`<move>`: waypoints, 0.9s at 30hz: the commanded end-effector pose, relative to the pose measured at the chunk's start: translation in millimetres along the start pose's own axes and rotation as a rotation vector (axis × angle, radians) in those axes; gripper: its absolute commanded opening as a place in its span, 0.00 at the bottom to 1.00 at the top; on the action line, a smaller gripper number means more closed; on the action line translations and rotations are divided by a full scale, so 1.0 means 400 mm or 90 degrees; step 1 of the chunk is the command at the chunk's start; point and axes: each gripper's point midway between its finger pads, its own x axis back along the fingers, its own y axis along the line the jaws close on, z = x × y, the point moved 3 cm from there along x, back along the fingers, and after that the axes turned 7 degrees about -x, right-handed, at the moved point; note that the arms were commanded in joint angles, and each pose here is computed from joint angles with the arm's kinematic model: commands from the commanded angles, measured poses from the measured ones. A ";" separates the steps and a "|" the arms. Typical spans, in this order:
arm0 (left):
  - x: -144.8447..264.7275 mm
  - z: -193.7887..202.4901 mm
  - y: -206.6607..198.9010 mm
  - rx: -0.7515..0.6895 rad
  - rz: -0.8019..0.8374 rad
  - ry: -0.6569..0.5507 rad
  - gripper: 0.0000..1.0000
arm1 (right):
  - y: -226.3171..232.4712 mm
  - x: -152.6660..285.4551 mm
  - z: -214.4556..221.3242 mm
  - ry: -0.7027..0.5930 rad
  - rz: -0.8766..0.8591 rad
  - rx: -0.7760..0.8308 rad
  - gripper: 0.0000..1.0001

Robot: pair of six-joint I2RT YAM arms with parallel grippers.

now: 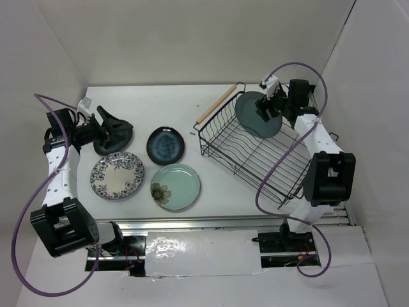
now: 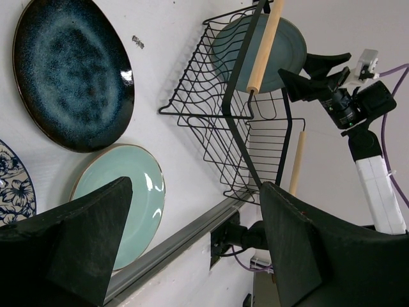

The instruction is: Load the plates into the dish rack

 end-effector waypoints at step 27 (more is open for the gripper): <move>-0.148 0.113 0.182 -0.006 -0.249 0.107 0.88 | 0.273 0.377 -0.538 -0.225 -0.021 -0.330 1.00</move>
